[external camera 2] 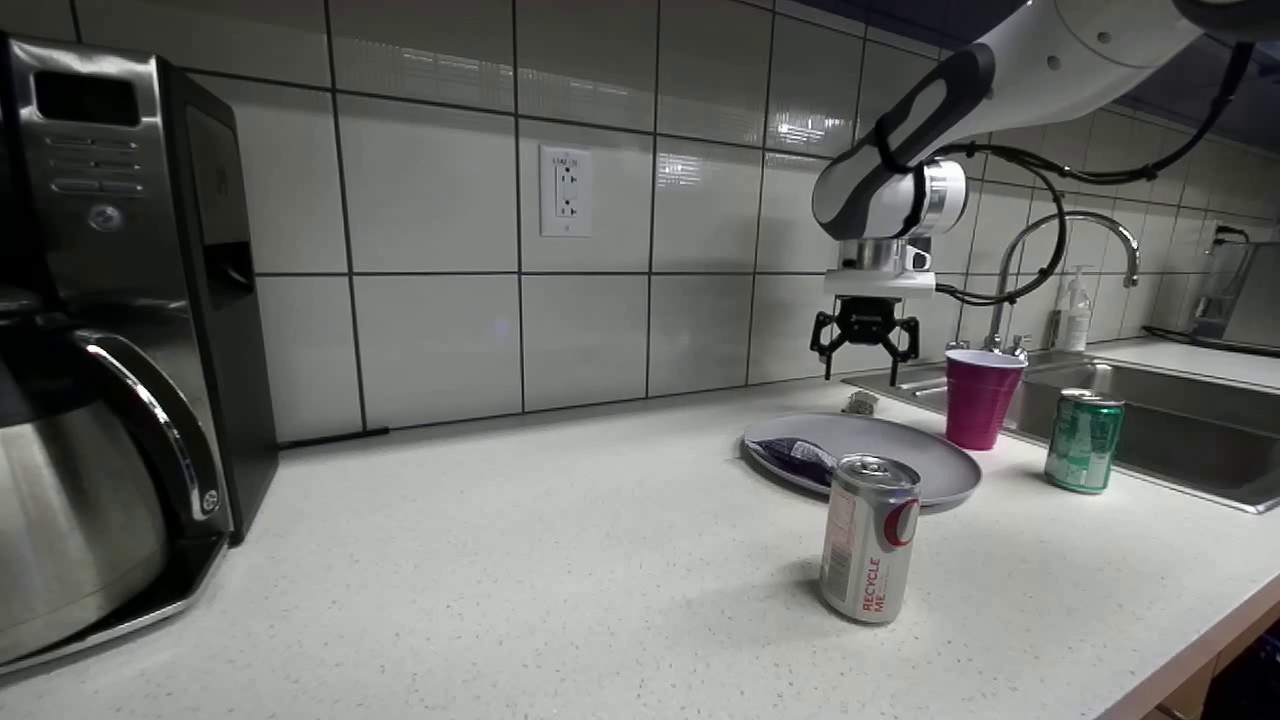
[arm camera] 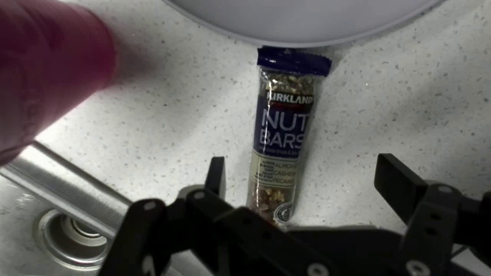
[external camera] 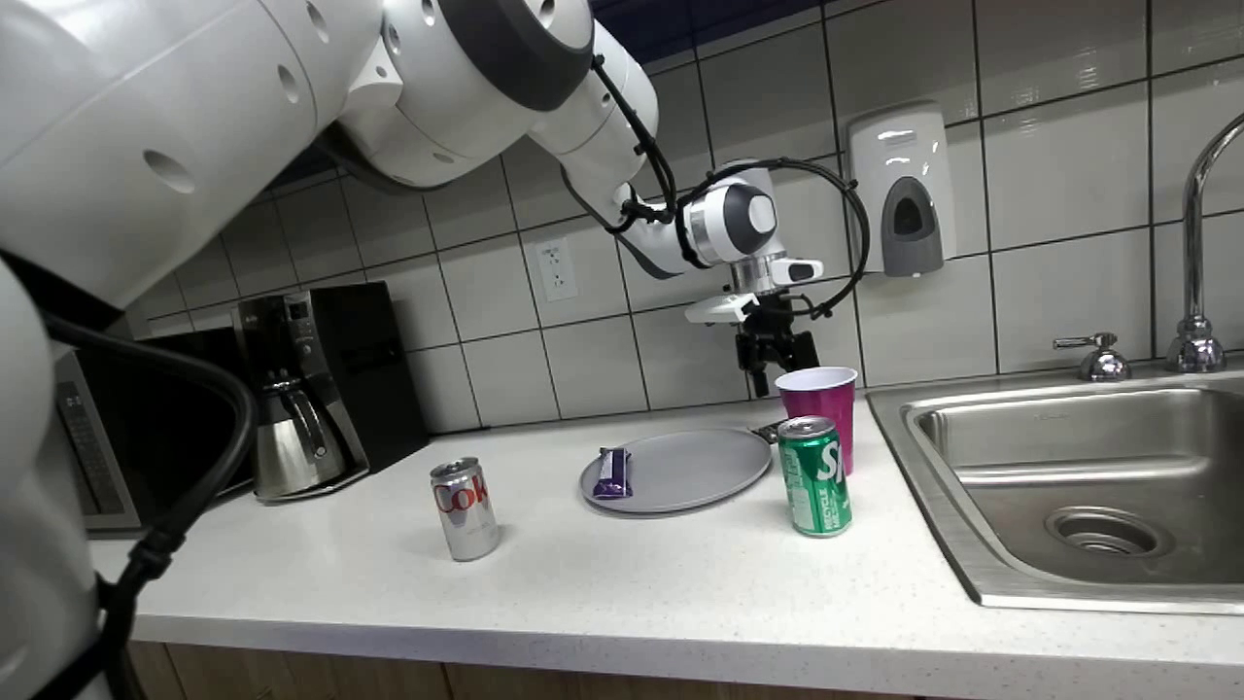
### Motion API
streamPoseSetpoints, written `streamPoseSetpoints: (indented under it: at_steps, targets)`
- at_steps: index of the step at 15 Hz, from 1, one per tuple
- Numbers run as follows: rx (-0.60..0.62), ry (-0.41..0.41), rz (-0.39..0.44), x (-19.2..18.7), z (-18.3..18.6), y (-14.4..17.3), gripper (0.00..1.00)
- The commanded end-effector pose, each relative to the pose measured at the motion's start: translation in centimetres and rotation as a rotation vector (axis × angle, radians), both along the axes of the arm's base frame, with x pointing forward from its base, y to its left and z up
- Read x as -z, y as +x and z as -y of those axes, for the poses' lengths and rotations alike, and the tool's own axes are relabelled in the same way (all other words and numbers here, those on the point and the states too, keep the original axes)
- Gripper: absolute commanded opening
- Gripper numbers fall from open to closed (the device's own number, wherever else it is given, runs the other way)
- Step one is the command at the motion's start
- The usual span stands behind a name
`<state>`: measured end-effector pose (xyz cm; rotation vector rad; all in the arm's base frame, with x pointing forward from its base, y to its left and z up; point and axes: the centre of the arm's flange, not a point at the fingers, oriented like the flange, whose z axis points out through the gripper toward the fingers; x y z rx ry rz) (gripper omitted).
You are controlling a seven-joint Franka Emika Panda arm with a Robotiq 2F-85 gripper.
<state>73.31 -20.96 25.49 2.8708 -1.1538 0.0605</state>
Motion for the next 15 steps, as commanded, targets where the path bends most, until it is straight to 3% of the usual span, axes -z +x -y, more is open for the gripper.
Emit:
streamPoseSetpoints:
  at_steps: [1, 15]
  targets:
    - [-0.072, 0.024, -0.002, -1.2, -1.3, -0.4, 1.00]
    - [-0.298, 0.035, -0.033, -2.5, -8.9, -4.6, 1.00]
